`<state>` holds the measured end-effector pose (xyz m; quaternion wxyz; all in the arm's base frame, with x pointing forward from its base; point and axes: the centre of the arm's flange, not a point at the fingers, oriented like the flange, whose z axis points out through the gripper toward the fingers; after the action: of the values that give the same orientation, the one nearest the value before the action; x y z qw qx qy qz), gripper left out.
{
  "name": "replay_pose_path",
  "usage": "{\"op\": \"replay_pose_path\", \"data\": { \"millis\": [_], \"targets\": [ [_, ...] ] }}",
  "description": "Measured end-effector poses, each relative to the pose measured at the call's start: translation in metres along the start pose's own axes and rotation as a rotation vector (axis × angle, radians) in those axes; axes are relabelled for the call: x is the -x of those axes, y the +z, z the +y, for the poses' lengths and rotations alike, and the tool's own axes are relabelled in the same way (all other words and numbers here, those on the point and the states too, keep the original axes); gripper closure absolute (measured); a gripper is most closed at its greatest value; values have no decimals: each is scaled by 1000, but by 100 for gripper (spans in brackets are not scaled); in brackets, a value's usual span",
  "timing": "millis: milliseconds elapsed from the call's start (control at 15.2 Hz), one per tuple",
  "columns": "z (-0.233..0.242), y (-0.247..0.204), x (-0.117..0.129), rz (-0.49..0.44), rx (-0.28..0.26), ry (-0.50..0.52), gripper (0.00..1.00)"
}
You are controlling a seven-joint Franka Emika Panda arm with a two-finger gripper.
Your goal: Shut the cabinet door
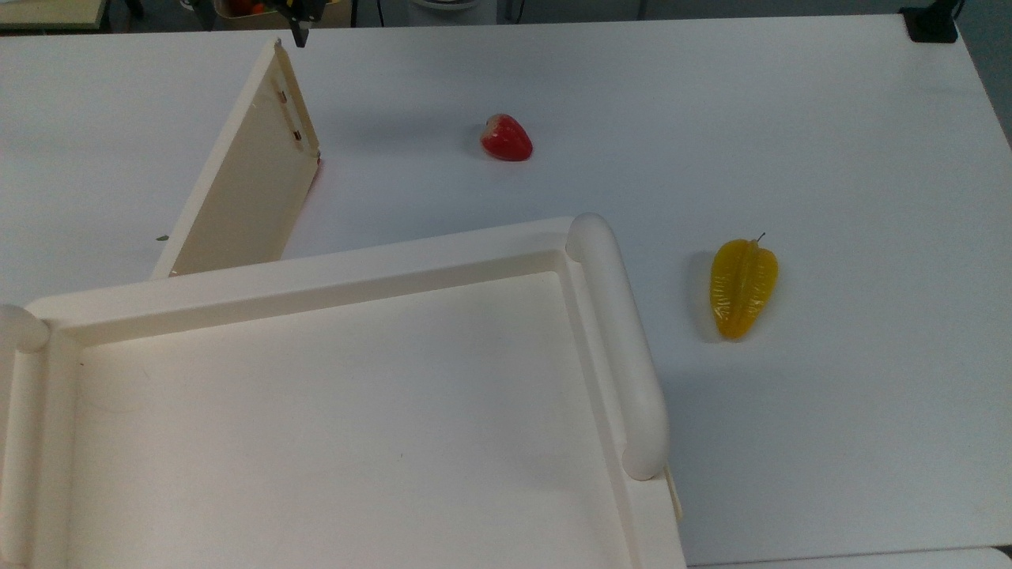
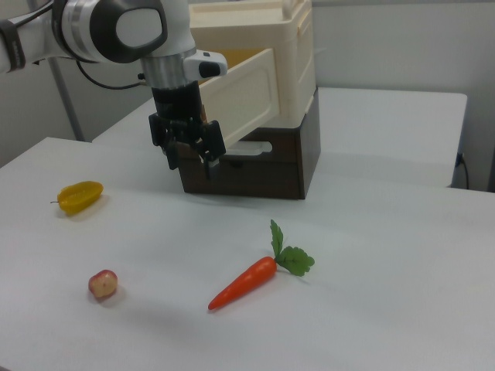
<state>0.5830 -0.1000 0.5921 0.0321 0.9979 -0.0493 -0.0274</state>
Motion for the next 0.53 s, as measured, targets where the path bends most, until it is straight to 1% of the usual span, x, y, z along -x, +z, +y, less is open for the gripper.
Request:
{"op": "replay_pose_path", "data": {
  "millis": [396,527],
  "targets": [
    [7,0,1,-1,0,12,0],
    [5,1,1,-2,-9,10,0]
  ]
}}
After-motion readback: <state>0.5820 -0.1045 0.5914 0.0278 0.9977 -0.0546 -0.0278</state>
